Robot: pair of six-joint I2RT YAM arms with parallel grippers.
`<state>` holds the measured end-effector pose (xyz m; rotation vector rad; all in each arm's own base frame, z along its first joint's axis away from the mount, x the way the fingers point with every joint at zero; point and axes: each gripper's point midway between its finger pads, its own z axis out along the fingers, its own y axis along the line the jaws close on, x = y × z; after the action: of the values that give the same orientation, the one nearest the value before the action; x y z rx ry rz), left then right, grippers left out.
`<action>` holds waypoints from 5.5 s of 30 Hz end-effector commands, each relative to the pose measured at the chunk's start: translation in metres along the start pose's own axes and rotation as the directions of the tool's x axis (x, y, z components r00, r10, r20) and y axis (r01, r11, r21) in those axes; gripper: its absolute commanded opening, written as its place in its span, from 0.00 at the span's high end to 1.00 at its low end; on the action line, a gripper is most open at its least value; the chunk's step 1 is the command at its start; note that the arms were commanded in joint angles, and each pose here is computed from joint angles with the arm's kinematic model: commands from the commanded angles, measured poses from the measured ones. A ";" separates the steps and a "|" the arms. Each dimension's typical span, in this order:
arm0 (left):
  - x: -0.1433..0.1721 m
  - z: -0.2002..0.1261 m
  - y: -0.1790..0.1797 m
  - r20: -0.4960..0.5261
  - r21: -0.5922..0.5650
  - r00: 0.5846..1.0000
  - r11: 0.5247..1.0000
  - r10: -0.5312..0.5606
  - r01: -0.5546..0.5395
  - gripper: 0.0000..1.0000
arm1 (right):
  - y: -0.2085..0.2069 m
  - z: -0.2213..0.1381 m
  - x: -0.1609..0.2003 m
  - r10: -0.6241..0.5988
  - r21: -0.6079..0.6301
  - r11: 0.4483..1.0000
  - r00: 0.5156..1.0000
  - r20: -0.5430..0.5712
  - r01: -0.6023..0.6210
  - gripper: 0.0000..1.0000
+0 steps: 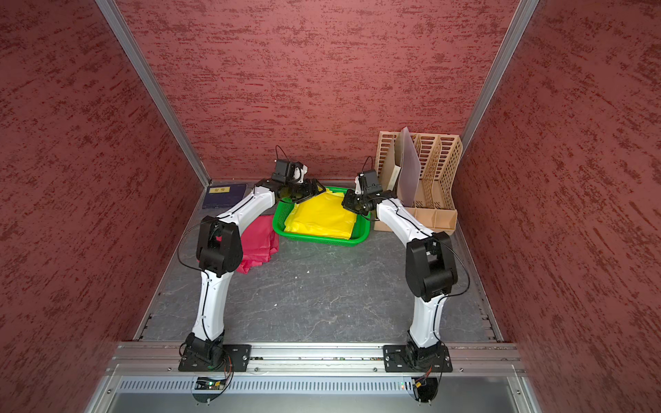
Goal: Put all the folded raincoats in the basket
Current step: Place the raincoat in the basket, then move the raincoat to the center of the board.
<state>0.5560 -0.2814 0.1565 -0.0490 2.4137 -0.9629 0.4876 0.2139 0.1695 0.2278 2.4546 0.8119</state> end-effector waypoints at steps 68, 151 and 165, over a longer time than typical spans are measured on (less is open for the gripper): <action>0.194 -0.149 0.250 0.226 -0.385 0.739 0.639 -0.634 0.666 1.00 | 0.021 -0.105 0.129 -0.190 -0.140 0.973 0.981 -0.051 0.181 1.00; 0.274 -0.268 0.121 0.161 -0.530 0.957 0.797 -0.240 0.289 0.00 | 0.026 0.022 0.270 -0.226 -0.045 0.973 0.907 -0.357 0.225 0.52; 0.285 -0.235 0.130 0.065 -0.560 0.970 0.796 -0.235 0.230 0.00 | -0.003 0.003 0.277 -0.205 0.019 0.974 0.922 -0.329 0.224 1.00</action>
<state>0.2083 -0.0928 0.0770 -0.6244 2.6701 -0.2810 0.2529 0.3055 0.0353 -0.1910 2.7992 0.7521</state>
